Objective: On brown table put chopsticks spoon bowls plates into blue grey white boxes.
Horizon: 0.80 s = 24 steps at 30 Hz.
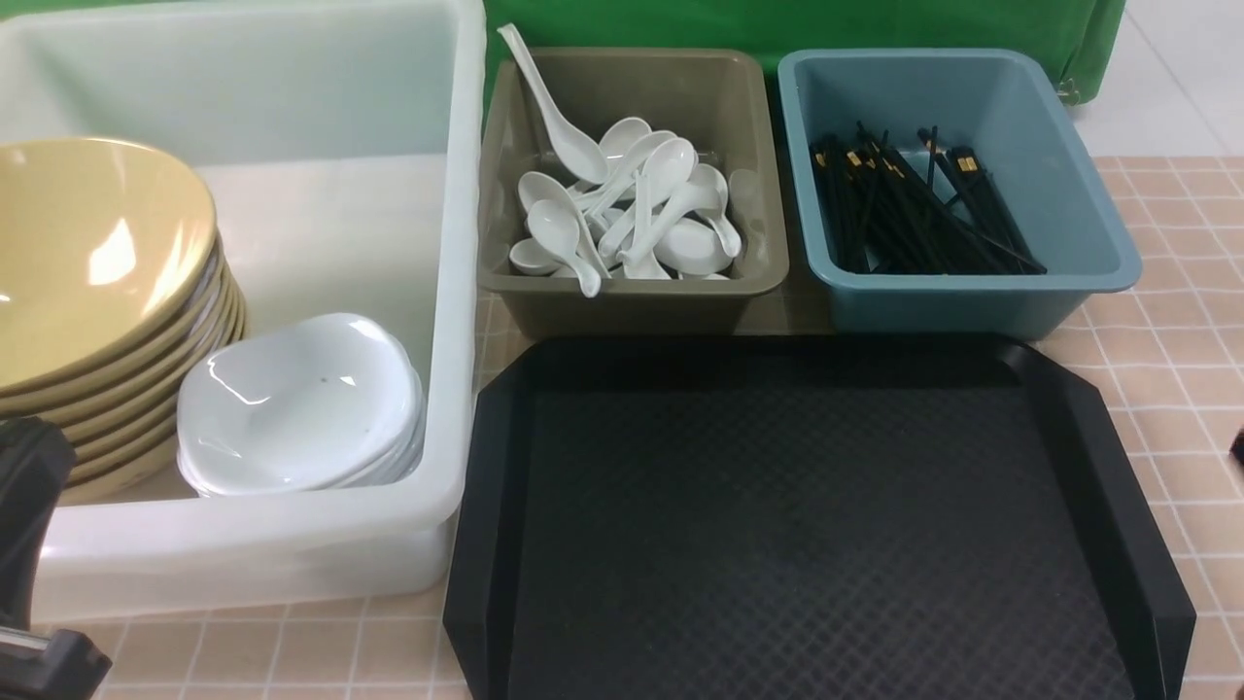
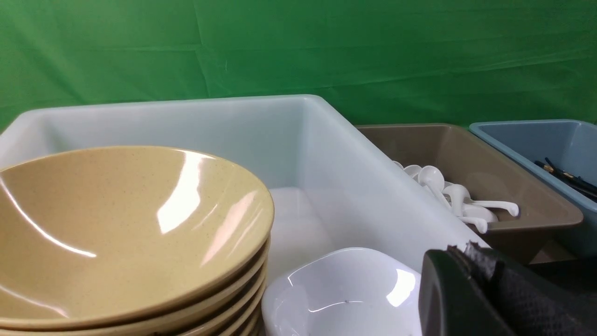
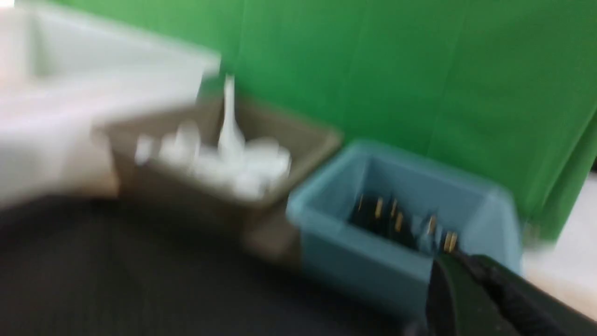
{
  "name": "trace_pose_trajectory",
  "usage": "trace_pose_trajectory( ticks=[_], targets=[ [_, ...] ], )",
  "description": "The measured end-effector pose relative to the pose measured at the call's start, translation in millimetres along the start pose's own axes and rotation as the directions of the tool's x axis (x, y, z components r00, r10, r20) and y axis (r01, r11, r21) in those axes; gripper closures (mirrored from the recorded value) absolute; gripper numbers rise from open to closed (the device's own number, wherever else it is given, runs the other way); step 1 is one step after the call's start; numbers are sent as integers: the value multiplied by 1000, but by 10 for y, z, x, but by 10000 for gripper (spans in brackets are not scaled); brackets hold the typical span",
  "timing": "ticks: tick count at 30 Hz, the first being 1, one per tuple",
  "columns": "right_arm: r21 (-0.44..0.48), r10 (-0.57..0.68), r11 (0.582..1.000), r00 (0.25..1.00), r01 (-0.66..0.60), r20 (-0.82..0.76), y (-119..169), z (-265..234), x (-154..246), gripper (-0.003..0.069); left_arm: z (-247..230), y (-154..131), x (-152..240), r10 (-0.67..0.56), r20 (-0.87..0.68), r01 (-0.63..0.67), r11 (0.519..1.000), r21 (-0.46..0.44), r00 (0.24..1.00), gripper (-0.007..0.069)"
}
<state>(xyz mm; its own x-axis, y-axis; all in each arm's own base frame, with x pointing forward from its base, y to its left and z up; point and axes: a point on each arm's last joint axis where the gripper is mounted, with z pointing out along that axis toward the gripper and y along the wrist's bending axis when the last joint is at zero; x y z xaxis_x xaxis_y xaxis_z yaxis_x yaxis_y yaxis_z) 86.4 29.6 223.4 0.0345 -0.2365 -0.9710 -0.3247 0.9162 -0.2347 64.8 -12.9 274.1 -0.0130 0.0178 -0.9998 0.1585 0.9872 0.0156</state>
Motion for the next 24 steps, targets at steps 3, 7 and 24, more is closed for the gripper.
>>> trace_pose_trajectory(
  ticks=[3,7,24],
  targets=[
    [-12,0,1000,999,-1,-54,61,-64,251,622,0,0,0,0,0,0,1000,0,1000,632],
    [-4,59,998,993,-59,-100,63,-91,307,621,0,-1,1,0,-1,0,1000,1,1000,632],
    [362,244,913,963,-187,-118,-104,-361,441,615,0,-2,3,0,-3,0,1000,2,1000,632]
  ],
)
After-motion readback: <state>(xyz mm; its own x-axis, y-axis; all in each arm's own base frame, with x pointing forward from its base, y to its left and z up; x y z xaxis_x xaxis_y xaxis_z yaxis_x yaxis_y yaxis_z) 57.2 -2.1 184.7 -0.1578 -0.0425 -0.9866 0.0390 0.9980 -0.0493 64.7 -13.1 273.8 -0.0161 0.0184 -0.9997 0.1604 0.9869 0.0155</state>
